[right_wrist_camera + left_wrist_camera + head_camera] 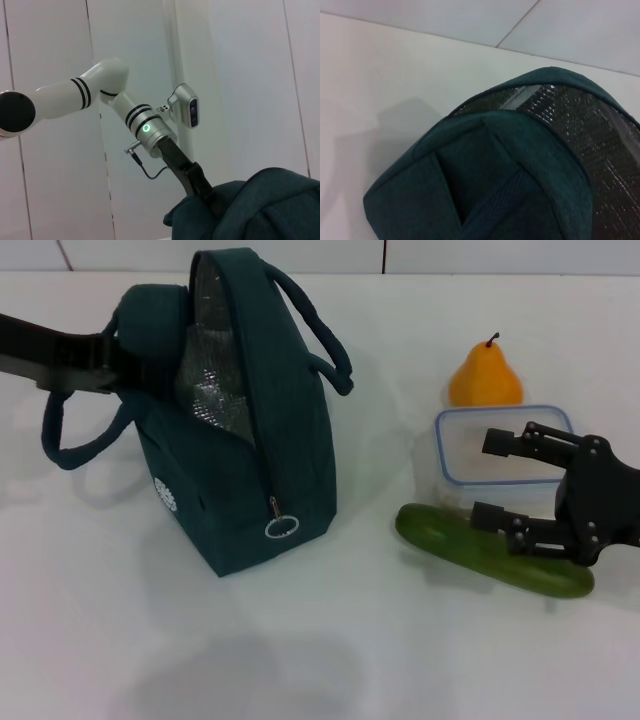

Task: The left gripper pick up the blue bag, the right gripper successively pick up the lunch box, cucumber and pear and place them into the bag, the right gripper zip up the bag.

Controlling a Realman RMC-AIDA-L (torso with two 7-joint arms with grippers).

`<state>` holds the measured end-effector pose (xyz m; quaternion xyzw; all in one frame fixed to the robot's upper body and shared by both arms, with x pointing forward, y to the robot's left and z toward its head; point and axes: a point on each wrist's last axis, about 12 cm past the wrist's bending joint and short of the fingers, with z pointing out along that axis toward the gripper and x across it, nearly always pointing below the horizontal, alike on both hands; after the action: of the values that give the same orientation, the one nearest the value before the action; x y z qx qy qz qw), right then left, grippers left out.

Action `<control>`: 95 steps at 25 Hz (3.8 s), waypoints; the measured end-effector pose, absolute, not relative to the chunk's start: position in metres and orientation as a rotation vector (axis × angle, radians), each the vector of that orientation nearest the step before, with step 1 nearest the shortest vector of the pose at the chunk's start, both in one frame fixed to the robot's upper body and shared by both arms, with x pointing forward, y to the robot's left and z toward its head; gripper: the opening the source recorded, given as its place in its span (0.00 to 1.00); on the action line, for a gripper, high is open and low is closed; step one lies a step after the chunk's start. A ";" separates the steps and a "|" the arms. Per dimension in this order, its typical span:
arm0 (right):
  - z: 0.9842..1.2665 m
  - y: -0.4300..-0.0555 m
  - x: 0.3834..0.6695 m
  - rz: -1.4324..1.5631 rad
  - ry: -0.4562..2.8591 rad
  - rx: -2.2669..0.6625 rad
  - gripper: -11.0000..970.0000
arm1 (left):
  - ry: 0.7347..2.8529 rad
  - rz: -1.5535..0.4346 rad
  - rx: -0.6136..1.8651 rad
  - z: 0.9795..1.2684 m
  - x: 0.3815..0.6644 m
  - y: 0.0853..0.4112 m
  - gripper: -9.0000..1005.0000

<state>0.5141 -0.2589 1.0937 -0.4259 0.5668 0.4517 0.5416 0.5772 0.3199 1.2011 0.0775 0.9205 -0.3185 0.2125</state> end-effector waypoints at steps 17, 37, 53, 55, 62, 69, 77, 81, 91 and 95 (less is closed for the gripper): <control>1.101 -0.242 0.540 1.028 1.331 -0.904 0.82 | 2.595 -0.758 0.362 1.233 0.566 0.282 0.08; 1.126 -0.190 0.583 0.991 1.265 -1.016 0.82 | 2.555 -0.826 0.480 1.244 0.559 0.233 0.06; 1.080 -0.193 0.575 0.870 1.522 -1.046 0.82 | 2.502 -0.917 0.492 1.248 0.557 0.228 0.06; 1.079 -0.194 0.576 0.860 1.540 -1.039 0.82 | 2.493 -0.921 0.490 1.249 0.557 0.229 0.06; 1.076 -0.195 0.578 0.847 1.577 -1.019 0.82 | 2.474 -0.925 0.435 1.250 0.557 0.241 0.06; 1.088 -0.207 0.566 0.904 1.454 -0.933 0.82 | 2.476 -0.926 0.443 1.247 0.555 0.242 0.06; 1.085 -0.253 0.549 0.864 1.457 -0.712 0.82 | 2.483 -0.928 0.428 1.244 0.553 0.245 0.06; 1.082 -0.284 0.538 0.833 1.468 -0.545 0.82 | 2.486 -0.927 0.429 1.243 0.553 0.245 0.06; 1.059 -0.326 0.531 0.859 1.640 -0.163 0.82 | 2.485 -0.927 0.434 1.242 0.553 0.246 0.06; 1.053 -0.340 0.530 0.892 1.721 -0.031 0.82 | 2.490 -0.929 0.434 1.242 0.553 0.246 0.06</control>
<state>0.5298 -0.3404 1.0531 -0.0133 0.7318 0.3795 0.5659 0.5526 0.2459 1.2419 0.1571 0.9016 -0.3363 0.2223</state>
